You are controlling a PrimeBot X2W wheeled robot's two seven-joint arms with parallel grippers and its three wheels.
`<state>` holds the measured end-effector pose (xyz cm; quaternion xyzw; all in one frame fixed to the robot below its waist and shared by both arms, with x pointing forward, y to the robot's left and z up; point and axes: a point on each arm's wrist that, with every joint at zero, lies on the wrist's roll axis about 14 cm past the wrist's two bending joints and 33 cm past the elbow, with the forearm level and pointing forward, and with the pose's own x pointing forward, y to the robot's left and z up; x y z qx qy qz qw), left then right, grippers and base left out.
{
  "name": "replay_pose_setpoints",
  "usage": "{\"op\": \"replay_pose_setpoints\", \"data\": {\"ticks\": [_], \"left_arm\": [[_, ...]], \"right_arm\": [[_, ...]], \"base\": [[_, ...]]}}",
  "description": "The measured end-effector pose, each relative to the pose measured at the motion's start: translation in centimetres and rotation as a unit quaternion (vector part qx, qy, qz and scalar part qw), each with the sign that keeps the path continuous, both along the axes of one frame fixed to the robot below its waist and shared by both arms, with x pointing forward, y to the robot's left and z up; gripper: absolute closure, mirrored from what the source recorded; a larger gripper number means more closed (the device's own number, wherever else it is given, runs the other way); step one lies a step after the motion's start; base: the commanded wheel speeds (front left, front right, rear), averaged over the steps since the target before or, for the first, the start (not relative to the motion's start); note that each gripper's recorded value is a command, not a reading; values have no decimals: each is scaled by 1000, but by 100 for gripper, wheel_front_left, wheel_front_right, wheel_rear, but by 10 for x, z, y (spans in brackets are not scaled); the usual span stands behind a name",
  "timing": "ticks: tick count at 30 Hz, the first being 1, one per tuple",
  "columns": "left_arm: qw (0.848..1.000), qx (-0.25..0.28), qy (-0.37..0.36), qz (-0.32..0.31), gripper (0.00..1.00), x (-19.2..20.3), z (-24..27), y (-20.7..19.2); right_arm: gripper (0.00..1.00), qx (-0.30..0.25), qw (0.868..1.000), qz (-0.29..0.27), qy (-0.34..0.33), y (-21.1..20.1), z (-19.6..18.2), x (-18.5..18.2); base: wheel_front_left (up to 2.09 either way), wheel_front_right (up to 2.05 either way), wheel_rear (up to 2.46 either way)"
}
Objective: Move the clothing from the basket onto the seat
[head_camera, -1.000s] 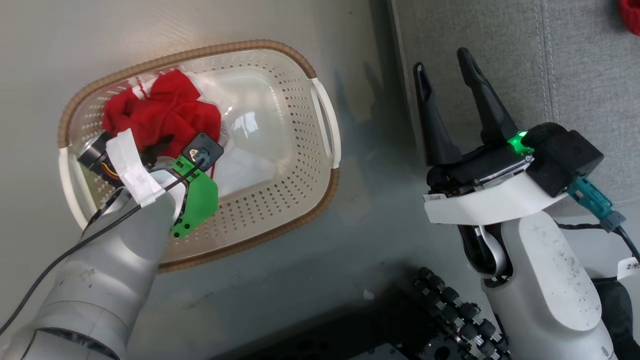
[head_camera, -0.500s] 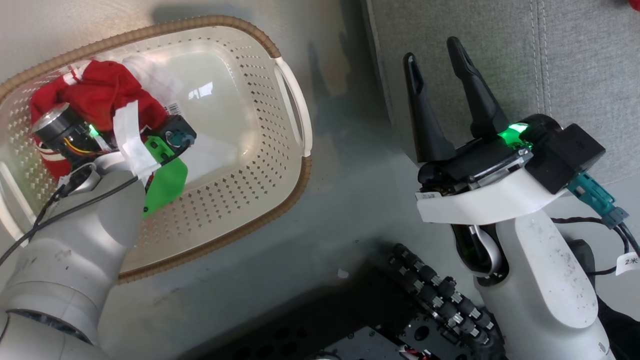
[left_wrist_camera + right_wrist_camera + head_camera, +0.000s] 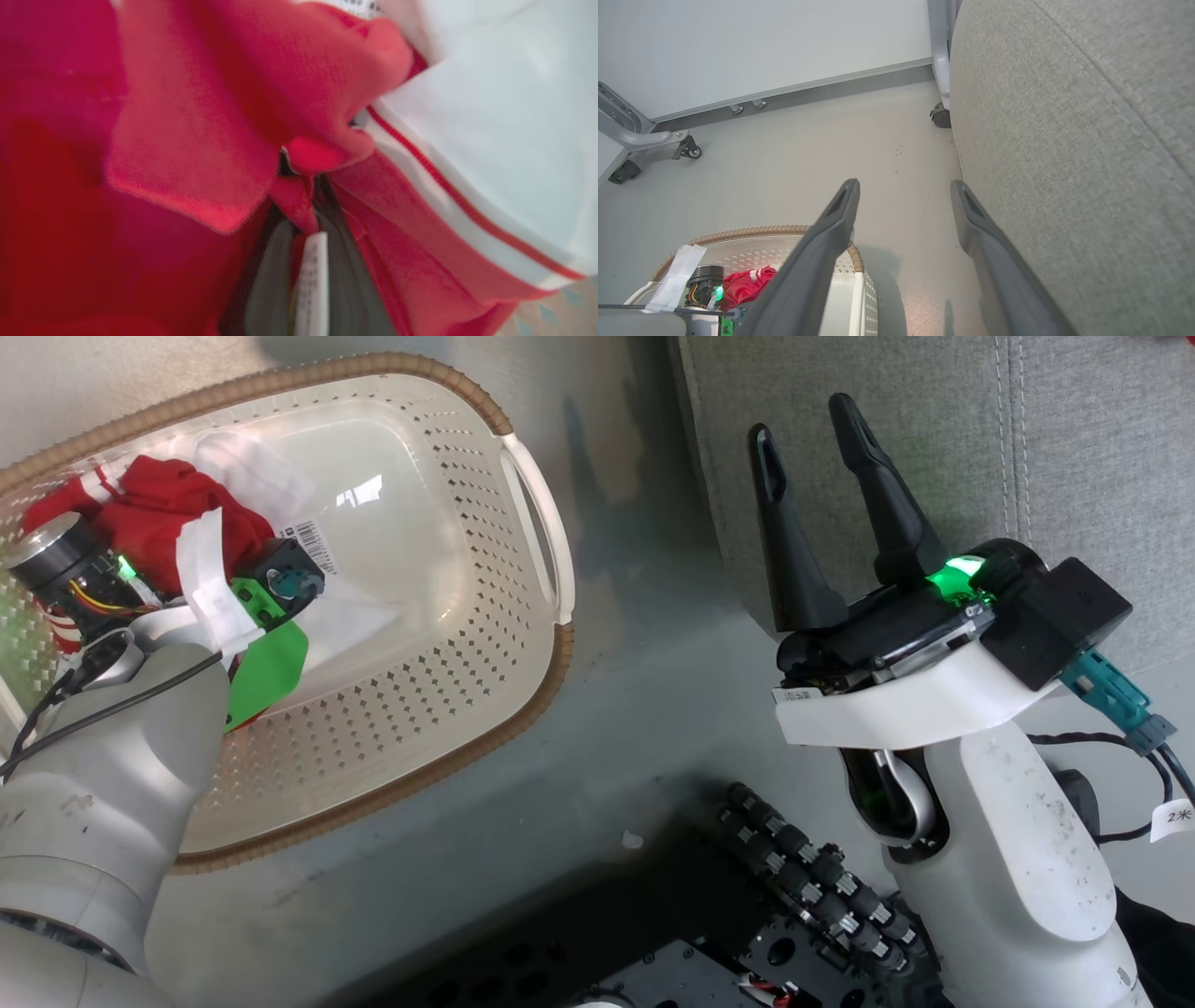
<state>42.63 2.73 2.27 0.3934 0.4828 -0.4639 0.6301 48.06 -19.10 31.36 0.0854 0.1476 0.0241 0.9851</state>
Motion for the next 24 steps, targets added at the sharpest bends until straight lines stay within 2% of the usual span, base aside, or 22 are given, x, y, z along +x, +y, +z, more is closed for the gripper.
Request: {"op": "replay_pose_setpoints", "data": {"ticks": [6, 14, 24], "left_arm": [[997, -68, 3, 34, 100, 4, 18, -22], [981, -171, -11, 85, 100, 15, 62, -55], [936, -295, -48, 184, 100, 31, 141, -85]], "right_arm": [[0, 1, 1000, 2, -13, 2, 9, 4], [0, -2, 999, 6, -39, 5, 29, 8], [0, -16, 998, 2, -59, 4, 58, -5]], "base": [[0, 0, 0], [0, 0, 0], [0, 0, 0]]}}
